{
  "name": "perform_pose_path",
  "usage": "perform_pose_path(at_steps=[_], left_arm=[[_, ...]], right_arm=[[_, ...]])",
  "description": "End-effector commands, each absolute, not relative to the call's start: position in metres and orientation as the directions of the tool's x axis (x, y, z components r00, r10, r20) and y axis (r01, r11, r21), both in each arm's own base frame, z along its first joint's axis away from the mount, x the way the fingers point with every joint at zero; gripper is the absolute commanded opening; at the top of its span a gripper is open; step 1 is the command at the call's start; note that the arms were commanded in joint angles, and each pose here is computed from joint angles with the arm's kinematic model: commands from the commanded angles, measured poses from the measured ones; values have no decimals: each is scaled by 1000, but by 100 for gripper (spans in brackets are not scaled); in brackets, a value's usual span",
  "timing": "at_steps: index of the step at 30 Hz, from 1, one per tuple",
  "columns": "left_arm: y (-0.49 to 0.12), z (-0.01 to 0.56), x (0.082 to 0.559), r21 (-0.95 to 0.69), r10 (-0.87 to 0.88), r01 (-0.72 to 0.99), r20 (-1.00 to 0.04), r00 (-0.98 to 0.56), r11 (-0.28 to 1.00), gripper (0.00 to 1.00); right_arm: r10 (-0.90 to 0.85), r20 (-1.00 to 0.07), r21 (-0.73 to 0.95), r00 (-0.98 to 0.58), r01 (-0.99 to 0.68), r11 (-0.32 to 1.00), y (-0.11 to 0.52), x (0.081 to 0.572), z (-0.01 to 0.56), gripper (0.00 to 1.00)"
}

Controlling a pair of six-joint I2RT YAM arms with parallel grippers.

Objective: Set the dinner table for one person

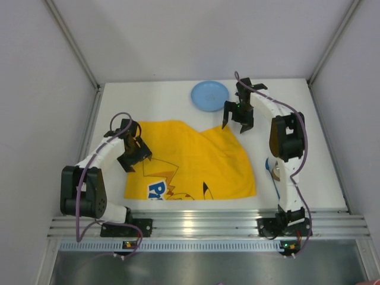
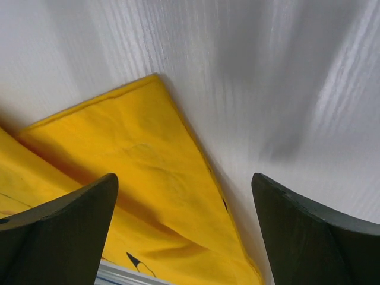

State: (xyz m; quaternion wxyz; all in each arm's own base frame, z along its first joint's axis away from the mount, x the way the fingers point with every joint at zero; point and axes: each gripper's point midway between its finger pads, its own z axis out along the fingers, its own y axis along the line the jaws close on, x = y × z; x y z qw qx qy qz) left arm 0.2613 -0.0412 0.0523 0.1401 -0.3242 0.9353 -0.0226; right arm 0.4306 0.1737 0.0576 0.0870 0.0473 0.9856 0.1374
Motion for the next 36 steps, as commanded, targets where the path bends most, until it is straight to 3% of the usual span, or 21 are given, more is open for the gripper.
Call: perform_pose_path(at_steps=[1, 6, 11, 12, 13, 15, 18, 27, 36], left_arm=[[-40, 61, 286, -163, -593, -573, -308, -744, 803, 83], [-43, 48, 284, -162, -598, -577, -274, -753, 801, 82], [-44, 37, 281, -153, -600, -581, -255, -758, 799, 78], [-44, 32, 279, -143, -598, -582, -244, -763, 801, 76], [-43, 30, 279, -136, -597, -582, -242, -765, 801, 69], [-42, 22, 276, -118, -591, -581, -226, -774, 805, 62], [-39, 15, 274, -83, -578, -575, -212, -788, 814, 54], [-28, 5, 274, -5, -547, -560, -215, -809, 829, 53], [-33, 11, 285, -35, -539, -545, -214, -815, 838, 52]], right_arm=[[111, -168, 329, -980, 50, 943, 194, 436, 56, 93], [74, -130, 332, -989, 27, 943, 219, 419, 31, 86], [38, -92, 332, -995, 6, 943, 239, 400, 11, 40], [41, -91, 330, -995, 9, 944, 239, 400, 10, 32], [43, -89, 326, -995, 12, 945, 238, 400, 7, 16], [45, -98, 316, -994, 12, 949, 234, 403, 9, 3], [79, -122, 301, -989, 39, 953, 218, 411, 17, 0], [291, -268, 162, -918, 255, 953, 102, 437, 69, 0], [251, -275, 225, -928, 192, 955, 116, 457, 68, 0]])
